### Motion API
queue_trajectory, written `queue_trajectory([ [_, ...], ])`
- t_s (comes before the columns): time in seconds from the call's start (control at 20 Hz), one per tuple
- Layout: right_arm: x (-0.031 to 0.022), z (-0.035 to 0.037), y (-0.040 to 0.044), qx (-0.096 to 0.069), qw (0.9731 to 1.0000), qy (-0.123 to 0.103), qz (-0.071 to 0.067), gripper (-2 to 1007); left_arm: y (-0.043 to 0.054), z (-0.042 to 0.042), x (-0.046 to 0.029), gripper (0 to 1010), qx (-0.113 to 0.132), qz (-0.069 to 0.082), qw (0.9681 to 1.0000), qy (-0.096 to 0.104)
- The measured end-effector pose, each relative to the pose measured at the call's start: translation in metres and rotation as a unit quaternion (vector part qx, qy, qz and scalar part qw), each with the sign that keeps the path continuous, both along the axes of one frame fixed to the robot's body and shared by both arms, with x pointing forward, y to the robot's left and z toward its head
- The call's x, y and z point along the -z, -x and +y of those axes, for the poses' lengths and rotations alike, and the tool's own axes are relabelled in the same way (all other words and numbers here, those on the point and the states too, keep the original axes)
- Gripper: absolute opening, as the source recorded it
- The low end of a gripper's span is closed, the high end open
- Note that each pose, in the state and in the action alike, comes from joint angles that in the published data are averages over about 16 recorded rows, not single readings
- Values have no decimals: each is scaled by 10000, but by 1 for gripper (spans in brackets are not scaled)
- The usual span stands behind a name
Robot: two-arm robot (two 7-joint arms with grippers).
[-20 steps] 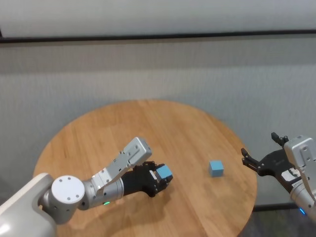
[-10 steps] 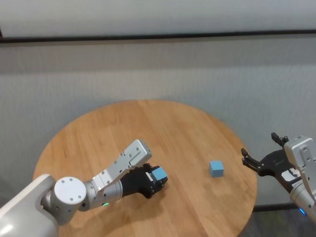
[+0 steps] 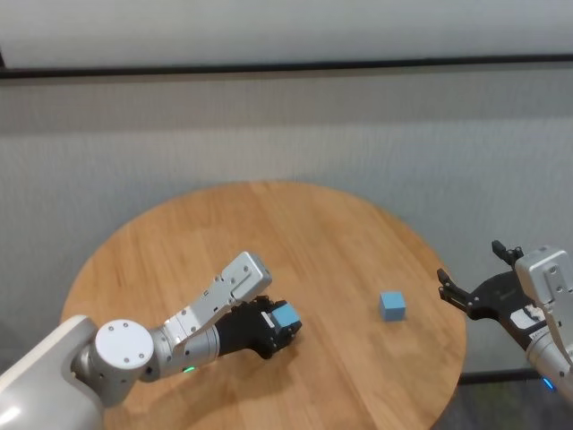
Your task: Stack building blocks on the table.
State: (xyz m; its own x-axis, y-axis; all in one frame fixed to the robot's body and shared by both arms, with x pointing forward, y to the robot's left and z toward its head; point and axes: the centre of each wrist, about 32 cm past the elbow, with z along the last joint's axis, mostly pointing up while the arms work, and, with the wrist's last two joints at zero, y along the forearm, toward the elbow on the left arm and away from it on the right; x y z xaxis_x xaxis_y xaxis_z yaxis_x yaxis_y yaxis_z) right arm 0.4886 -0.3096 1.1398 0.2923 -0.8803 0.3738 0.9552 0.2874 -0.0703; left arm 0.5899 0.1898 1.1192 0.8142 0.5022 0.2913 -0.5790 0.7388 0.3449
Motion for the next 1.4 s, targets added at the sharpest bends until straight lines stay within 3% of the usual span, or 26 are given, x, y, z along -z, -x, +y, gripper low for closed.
queue_trajectory([
  [0.35,0,0,0,0,10000,0,0,1003,2,85,-70,653,-82,-17,9999,110],
  [0.7,0,0,0,0,10000,0,0,1003,84,360,-228,862,-305,-61,9986,416],
  [1.1,0,0,0,0,10000,0,0,1003,371,797,-425,987,-567,-151,9957,717],
  [1.4,0,0,0,0,10000,0,0,1003,626,1024,-483,1002,-683,-231,9946,751],
])
